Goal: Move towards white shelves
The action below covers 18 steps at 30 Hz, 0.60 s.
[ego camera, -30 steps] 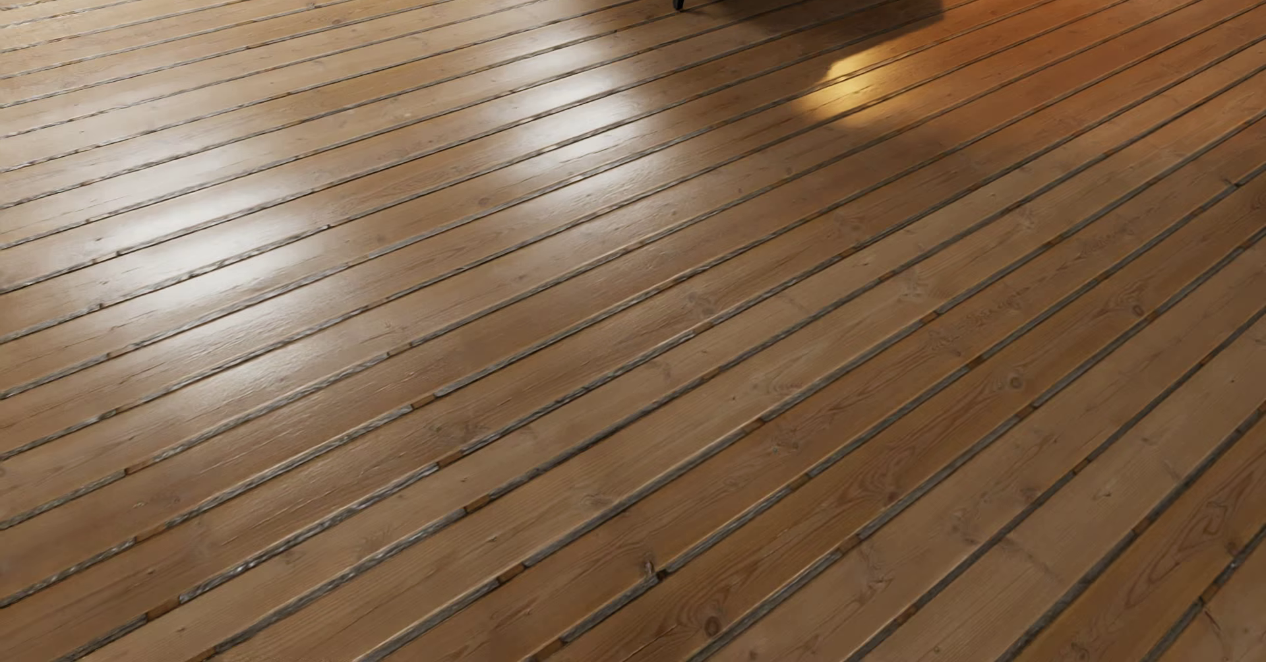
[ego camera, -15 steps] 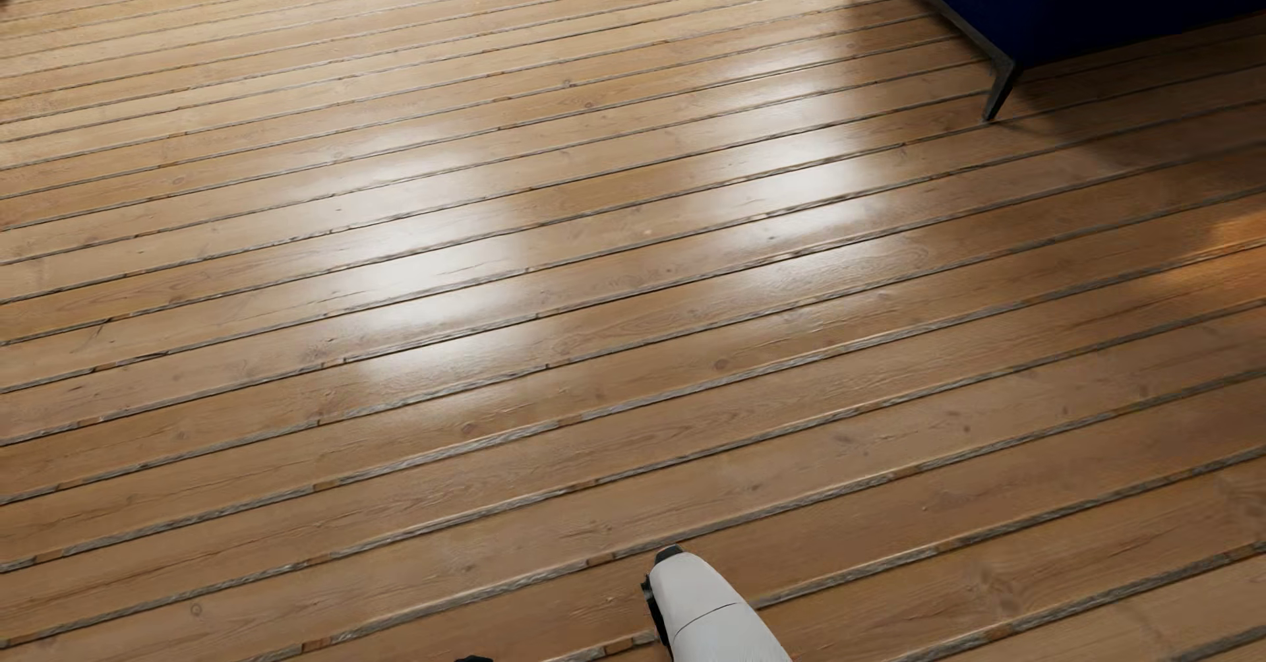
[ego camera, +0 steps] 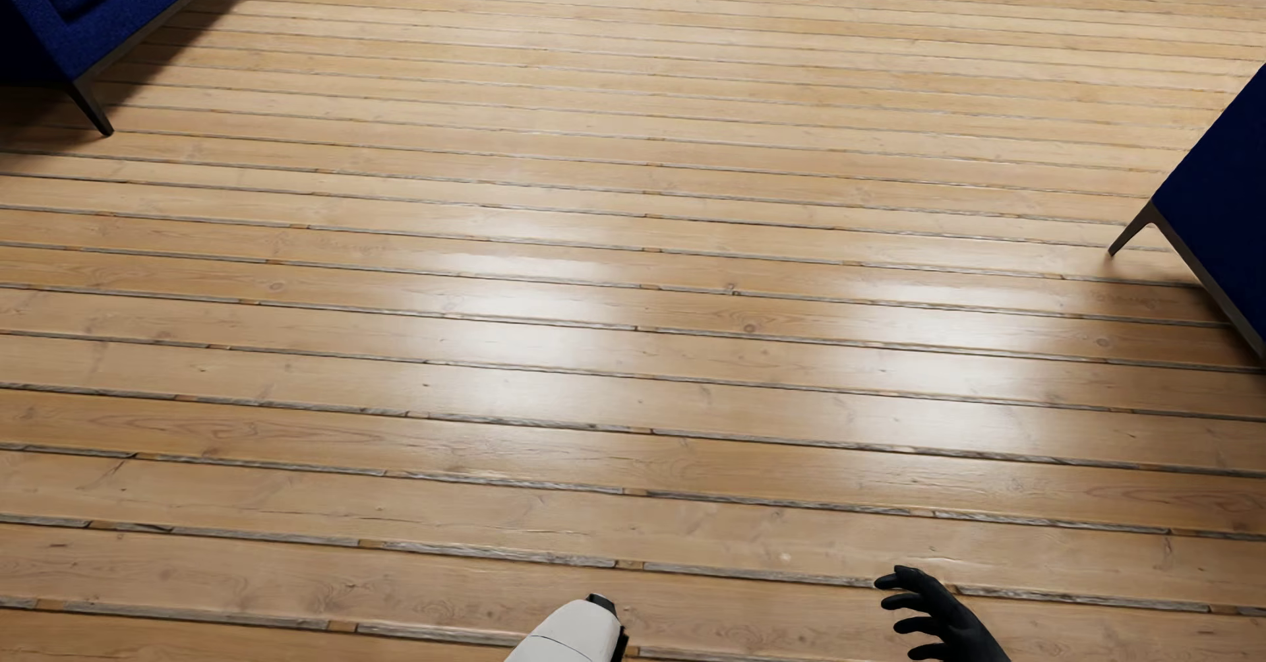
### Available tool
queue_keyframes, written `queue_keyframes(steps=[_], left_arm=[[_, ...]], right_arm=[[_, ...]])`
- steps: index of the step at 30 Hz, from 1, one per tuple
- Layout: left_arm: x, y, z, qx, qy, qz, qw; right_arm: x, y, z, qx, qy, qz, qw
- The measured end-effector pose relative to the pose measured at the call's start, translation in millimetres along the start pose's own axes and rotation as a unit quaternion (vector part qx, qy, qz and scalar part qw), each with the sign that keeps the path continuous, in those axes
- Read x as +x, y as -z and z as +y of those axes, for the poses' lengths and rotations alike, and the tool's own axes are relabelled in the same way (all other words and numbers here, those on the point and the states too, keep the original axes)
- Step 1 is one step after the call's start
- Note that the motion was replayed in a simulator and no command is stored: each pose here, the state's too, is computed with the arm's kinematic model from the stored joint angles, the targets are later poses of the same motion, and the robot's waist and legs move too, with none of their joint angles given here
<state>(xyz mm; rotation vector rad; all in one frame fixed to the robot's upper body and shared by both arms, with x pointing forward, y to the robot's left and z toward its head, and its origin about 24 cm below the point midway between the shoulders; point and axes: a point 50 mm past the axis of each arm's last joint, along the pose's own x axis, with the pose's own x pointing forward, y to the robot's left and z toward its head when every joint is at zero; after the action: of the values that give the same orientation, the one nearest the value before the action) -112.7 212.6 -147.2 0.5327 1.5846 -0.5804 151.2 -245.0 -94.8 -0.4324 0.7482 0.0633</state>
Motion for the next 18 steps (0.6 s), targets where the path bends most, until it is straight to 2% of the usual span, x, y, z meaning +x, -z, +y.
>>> queue_keyframes(steps=[3,5,7,9,12,13,15,17,18], left_arm=[[5.2,-48.7,34.6,-0.007,-0.044,-0.072,0.996],[-3.0,-99.0,74.6,-0.030,-0.098,-0.160,0.982],[-27.7,-148.6,122.3,-0.064,-0.165,-0.259,0.950],[-65.6,-191.7,165.1,-0.066,-0.226,-0.352,0.906],[-116.7,-215.8,206.6,-0.070,-0.297,-0.432,0.849],[-118.3,-212.7,209.6,-0.078,-0.303,-0.432,0.846],[-96.0,-199.7,194.9,-0.099,-0.278,-0.400,0.868],[-58.6,-184.1,159.6,-0.079,-0.219,-0.337,0.912],[-36.6,-170.7,137.9,-0.059,-0.183,-0.288,0.938]], right_arm=[[-26.7,70.1,49.1,-0.019,-0.080,0.133,0.988],[-65.2,121.9,73.5,-0.044,-0.132,0.232,0.963],[-109.0,163.4,82.6,-0.058,-0.161,0.316,0.933],[-146.0,189.9,81.3,-0.057,-0.165,0.376,0.910],[-180.5,211.3,70.8,-0.043,-0.144,0.432,0.889],[-188.2,216.2,67.0,-0.044,-0.140,0.447,0.882],[-192.1,220.9,60.9,-0.053,-0.137,0.464,0.874],[-167.1,208.8,64.1,-0.055,-0.139,0.431,0.890],[-142.0,191.4,69.6,-0.048,-0.139,0.384,0.912]])
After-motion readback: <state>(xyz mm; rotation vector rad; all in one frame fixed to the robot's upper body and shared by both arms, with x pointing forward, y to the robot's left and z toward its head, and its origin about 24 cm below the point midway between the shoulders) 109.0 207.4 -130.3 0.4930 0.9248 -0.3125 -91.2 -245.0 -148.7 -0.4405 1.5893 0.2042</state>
